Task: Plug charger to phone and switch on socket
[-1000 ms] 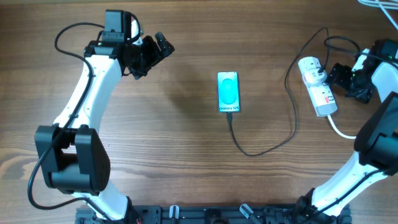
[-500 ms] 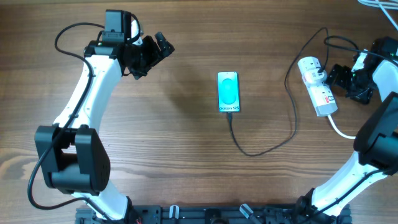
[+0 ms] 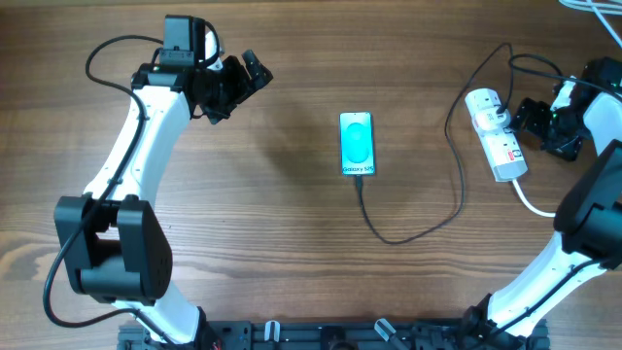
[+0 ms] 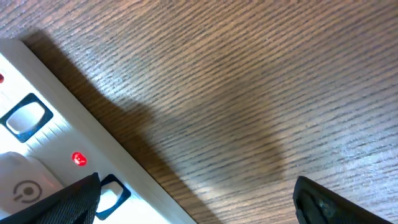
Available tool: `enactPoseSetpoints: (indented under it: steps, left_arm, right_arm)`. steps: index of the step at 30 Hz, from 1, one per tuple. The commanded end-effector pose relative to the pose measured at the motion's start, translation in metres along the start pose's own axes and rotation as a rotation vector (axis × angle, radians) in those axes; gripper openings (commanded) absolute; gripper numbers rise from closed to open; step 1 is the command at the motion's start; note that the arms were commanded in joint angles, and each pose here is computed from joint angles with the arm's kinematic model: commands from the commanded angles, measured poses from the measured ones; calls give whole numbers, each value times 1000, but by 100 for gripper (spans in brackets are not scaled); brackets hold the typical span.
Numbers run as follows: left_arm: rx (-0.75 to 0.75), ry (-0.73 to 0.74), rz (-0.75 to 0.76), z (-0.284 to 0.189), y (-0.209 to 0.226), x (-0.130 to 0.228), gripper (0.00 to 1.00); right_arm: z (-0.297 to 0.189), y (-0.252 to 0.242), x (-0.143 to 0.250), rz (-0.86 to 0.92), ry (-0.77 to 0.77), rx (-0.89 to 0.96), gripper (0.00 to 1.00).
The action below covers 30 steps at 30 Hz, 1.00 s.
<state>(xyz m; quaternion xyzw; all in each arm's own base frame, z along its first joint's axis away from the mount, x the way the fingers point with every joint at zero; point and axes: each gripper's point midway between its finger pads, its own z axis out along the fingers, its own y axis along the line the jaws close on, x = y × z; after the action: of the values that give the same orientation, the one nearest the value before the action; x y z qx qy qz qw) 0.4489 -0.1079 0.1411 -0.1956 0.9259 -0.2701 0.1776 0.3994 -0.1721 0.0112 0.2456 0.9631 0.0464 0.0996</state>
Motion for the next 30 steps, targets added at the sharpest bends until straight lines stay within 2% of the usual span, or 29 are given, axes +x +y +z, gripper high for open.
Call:
enactPoseSetpoints:
  steps: [1,7,11,17,21,26,30]
  left_arm:
    - [0,-20,27,-6,-2,-3,100]
    - [0,-20,27,-6,-2,-3,100]
    - [0,-20,27,-6,-2,-3,100]
    - [0,-20,27,-6,-2,-3,100]
    - [0,-20,27,-6,-2,-3,100]
    - [0,-20,27,-6,-2,-3,100]
    - [0,-20,27,-6,-2,-3,100]
  right_arm:
    - [41,9,35,2,148,-44,100]
    - [-4,5,-9,25,79,-45,100]
    - [-24,0,-23,34,49,-43,100]
    - [-24,-1,-15,44,83,-46,100]
    - [-26,-2,8,-22,172,-48,100]
    - [-34,-19,37,-4,297,52,100]
    - [-46,-18,47,5,329,52,99]
